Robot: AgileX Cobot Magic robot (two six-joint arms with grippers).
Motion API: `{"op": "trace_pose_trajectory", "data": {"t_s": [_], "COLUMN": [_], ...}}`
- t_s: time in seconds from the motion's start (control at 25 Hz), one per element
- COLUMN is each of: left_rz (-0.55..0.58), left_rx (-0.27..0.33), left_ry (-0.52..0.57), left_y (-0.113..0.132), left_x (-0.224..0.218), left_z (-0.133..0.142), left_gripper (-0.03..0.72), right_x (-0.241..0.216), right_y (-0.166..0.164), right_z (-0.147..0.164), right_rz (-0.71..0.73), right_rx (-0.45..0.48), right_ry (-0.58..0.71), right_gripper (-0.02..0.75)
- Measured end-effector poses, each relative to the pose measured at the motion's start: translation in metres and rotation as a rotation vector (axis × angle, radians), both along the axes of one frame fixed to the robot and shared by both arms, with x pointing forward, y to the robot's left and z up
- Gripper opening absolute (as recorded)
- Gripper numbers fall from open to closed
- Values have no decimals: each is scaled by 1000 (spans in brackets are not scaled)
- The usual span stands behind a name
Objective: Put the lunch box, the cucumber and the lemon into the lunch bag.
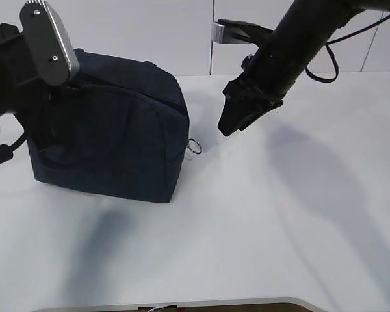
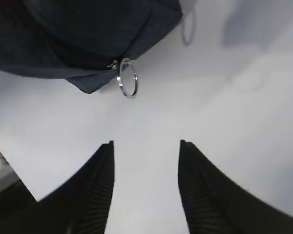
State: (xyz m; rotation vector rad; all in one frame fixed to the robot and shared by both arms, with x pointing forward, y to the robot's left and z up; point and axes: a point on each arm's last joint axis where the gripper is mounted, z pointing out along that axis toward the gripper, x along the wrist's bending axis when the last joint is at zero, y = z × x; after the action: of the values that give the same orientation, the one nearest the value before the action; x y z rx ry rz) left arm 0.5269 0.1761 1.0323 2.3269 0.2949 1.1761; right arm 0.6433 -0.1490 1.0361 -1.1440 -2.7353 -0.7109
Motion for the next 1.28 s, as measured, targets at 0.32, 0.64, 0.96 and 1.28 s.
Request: {"op": "trace_pose_trajectory", "data": {"t_s": [0.32,0.64,0.96,1.28], "left_rz": [-5,-26,-45,-124], "left_rx": [0,14,9,-122], "left_ry": [2,-8,-69,-77], "left_y": [0,-1,2,0], "left_x": [0,-2,-10,-33], "left_z": [0,2,20,48], "left_gripper": [-9,153,358,365], "right_x": [-2,-2,-9,-20], "right_y": [-2,-5,-7,-10], "right_z": [5,7,26,51], "right_rz": [349,394,392,390], "right_rx": [-55,-90,-87,-85], "right_ry": [-191,-221,-264,-323], "right_gripper": [354,354,354,354]}}
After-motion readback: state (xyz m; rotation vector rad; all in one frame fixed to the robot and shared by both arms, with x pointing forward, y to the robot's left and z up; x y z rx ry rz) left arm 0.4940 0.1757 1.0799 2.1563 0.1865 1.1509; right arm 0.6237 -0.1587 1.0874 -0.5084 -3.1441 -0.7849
